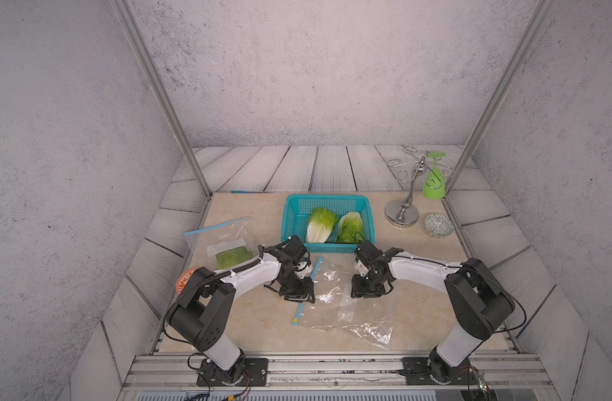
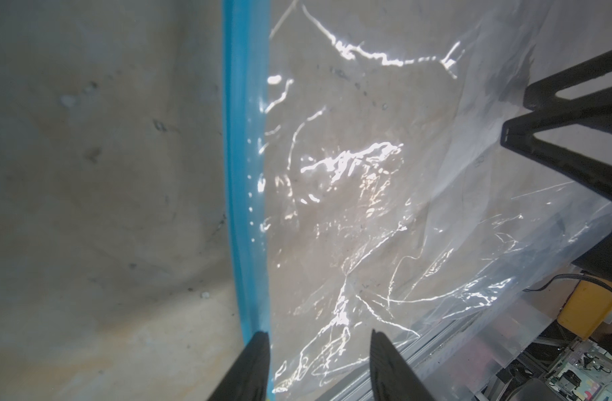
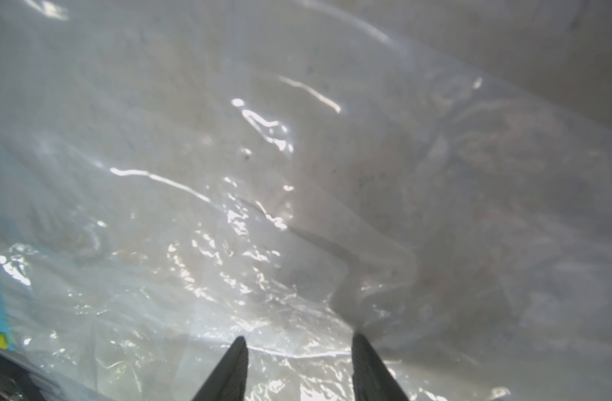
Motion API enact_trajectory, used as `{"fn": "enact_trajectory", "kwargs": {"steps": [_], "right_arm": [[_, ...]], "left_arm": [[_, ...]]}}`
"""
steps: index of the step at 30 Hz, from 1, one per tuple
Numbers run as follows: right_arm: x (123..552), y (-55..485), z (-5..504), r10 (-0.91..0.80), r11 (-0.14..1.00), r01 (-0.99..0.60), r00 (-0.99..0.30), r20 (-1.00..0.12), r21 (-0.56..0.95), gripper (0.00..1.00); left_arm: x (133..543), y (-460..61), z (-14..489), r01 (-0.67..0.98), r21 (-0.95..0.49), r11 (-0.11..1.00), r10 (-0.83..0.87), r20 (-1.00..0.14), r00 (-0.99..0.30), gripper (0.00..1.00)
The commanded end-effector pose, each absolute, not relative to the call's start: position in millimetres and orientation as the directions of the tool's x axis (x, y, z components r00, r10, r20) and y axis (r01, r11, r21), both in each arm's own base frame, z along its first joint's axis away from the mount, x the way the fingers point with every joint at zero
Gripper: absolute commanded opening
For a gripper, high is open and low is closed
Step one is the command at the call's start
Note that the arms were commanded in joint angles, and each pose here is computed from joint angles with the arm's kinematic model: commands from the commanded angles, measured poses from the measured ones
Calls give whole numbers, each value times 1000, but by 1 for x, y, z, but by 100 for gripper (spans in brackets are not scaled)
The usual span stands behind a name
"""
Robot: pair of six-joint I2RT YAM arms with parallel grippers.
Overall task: Put the chinese cabbages into a zipper bag and zip it
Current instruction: Pick up the zipper food storage bag at the center of the board.
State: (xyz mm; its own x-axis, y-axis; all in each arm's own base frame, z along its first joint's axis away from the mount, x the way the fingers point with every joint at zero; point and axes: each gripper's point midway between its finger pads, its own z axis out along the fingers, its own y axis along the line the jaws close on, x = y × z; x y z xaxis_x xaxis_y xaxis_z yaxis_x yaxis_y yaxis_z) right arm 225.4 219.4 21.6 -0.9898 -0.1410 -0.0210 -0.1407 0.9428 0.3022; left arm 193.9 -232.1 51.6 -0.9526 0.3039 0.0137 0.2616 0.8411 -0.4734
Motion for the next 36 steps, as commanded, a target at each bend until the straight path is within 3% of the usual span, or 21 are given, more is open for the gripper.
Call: {"fn": "enact_trajectory", "kwargs": {"steps": [1, 9, 18, 27, 36], "right_arm": [[219, 211, 4, -143, 954, -132, -990, 22, 270, 49], [218, 210, 2, -138, 955, -126, -990, 27, 270, 49], [217, 210, 1, -138, 954, -124, -990, 32, 272, 49], [217, 210, 0, -135, 954, -121, -990, 32, 275, 49], [217, 211, 0, -133, 953, -118, -991, 33, 280, 49]], "left_arm": [[190, -234, 51, 259, -477, 840, 309, 28, -951, 49], [193, -219, 49, 277, -402, 873, 312, 23, -950, 53], [191, -233, 44, 236, -471, 850, 286, 37, -957, 52], [187, -210, 44, 255, -397, 882, 297, 48, -954, 52], [185, -222, 39, 216, -460, 861, 273, 60, -960, 52]]}}
